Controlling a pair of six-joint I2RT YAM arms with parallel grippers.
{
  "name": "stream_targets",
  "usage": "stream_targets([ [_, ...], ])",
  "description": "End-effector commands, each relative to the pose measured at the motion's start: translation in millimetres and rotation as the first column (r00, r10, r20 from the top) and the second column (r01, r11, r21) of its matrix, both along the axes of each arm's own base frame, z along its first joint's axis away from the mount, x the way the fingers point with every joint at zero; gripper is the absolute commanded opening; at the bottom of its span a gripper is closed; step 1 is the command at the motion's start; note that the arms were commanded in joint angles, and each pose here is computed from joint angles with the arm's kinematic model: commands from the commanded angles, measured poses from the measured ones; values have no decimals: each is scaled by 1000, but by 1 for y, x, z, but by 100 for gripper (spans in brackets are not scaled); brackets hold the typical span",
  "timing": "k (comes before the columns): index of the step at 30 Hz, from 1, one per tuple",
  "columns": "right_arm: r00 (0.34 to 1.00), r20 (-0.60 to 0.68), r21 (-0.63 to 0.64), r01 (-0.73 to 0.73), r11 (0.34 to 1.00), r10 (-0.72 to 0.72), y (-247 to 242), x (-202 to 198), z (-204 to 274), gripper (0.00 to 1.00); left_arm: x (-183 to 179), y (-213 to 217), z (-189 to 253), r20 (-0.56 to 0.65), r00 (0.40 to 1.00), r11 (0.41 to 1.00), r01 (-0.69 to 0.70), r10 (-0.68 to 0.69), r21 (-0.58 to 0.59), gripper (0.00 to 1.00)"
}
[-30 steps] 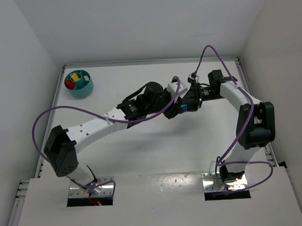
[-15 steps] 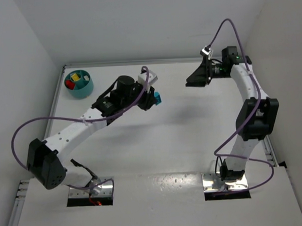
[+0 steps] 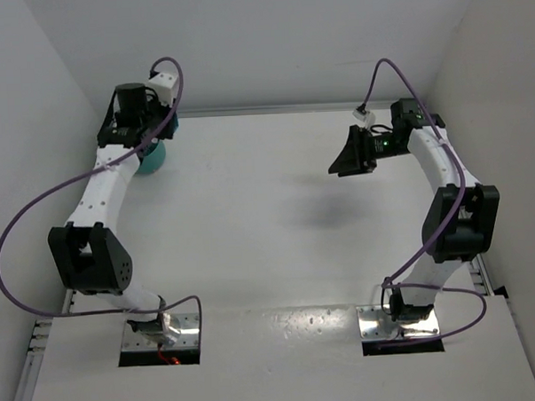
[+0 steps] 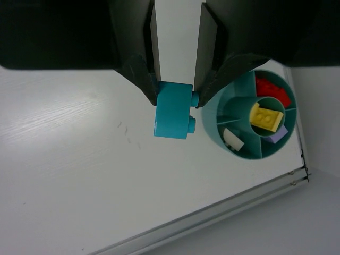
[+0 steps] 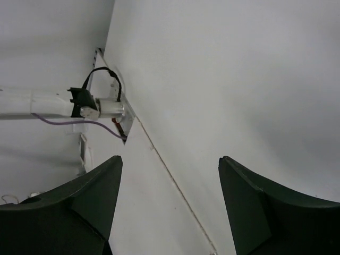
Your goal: Sort the legos into containers by color
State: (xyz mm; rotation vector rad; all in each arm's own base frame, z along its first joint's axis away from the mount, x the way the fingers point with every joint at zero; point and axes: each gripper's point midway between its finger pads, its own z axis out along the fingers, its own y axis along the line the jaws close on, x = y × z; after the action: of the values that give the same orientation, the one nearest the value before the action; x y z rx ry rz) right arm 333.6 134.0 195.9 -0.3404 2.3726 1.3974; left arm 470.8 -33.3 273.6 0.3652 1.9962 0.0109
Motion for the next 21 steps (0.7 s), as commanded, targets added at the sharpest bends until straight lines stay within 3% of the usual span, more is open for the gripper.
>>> stream_targets([
  [1, 990, 135, -39, -34, 999, 39, 0, -1, 11, 73, 19, 25, -4, -52, 995, 994, 87, -84, 68, 17],
  [3, 993, 111, -31, -45, 998, 48, -3, -3, 4, 73, 30, 43, 5, -42, 989, 988, 141, -139, 66, 23],
  [9, 994, 99, -23, -52, 998, 54, -2, -7, 2, 73, 53, 99, -38, -148, 976, 978, 177, -161, 106, 23],
  [21, 996, 65, 11, -66, 998, 65, 3, -7, -4, 73, 48, 127, -79, -277, 933, 958, 267, -230, 106, 23],
])
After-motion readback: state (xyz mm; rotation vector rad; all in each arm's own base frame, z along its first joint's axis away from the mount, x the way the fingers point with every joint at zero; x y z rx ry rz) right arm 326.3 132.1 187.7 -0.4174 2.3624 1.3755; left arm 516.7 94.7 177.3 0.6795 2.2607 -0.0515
